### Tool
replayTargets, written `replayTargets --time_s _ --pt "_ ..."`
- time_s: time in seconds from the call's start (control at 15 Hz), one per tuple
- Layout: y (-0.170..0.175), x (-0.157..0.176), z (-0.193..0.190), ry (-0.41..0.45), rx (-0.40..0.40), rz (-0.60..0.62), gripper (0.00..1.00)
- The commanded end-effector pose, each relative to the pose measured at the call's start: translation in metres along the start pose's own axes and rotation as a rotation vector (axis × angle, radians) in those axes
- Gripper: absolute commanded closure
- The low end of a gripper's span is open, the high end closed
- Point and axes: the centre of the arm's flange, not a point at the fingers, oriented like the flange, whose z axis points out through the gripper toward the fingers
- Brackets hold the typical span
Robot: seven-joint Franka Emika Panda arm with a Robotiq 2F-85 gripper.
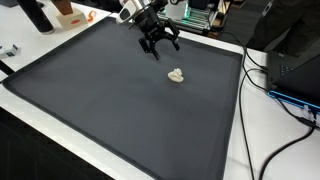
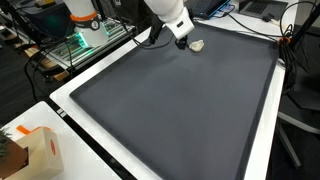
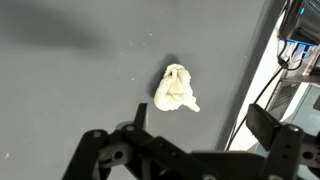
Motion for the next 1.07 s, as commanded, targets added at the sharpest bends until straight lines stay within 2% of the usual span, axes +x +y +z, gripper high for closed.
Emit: replayTargets --time_s 0.0,0.33,1.0 --pt "0.002 -0.012 0.003 0.0 0.042 0.14 0.0" --pt "0.004 -0.01 0.009 -0.035 0.058 0.324 0.0" --pt "0.01 0.0 0.026 -0.071 0.007 0.618 0.0"
